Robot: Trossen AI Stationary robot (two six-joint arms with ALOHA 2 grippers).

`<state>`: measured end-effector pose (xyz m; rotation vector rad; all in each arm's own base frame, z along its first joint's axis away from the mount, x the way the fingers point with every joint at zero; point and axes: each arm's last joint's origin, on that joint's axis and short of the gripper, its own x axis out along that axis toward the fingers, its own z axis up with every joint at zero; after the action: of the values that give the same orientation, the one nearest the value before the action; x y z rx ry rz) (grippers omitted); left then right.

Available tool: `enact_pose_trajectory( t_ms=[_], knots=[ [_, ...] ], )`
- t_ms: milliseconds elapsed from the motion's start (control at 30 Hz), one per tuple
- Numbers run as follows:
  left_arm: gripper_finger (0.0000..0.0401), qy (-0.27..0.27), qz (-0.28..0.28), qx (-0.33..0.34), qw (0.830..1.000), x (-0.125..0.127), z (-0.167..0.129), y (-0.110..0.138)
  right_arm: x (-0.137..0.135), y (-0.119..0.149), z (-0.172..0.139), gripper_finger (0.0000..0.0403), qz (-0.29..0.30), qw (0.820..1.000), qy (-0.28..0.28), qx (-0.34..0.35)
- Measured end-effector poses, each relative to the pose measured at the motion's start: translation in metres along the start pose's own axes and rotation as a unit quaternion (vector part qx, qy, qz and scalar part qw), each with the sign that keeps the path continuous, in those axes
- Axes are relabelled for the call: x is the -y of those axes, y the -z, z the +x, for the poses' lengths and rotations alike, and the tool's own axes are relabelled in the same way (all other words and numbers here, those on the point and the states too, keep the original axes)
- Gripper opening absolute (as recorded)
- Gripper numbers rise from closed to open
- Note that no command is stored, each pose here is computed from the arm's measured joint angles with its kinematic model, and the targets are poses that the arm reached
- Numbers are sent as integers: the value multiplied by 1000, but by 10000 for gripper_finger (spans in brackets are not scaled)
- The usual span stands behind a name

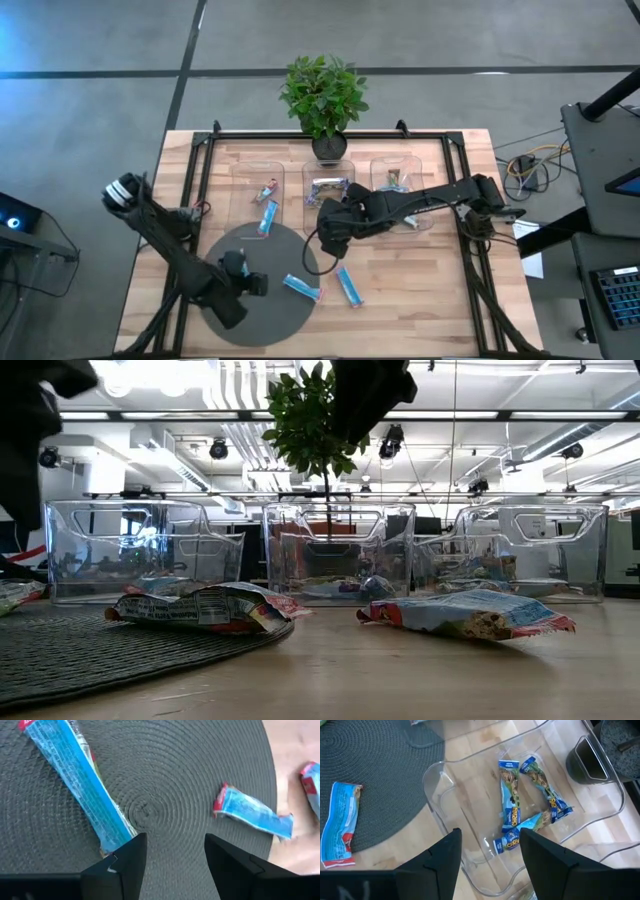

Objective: Pick and place Granola Bars by type
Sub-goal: Put the red granola bar into the left transparent bin

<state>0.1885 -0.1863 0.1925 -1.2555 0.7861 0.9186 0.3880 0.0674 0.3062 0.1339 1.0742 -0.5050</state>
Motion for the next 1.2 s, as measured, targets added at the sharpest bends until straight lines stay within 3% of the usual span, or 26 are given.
enact_pose_trajectory(
  t_ms=[233, 500, 967, 1200],
  knots=[
    [183, -52, -8, -1, 999, -1, 6, -6, 0, 1, 0, 192, -2, 1000, 2, -2],
    [183, -148, 24, 33, 988, 0, -21, -18, 0, 1, 0, 192, -2, 1000, 5, 0],
    [183, -168, 8, 55, 984, -4, -2, -32, 0, 0, 0, 192, 2, 1000, 5, 4],
    [183, -154, -16, 10, 988, -10, 13, -26, 0, 4, 5, 192, 0, 1000, 11, -4]
  ],
)
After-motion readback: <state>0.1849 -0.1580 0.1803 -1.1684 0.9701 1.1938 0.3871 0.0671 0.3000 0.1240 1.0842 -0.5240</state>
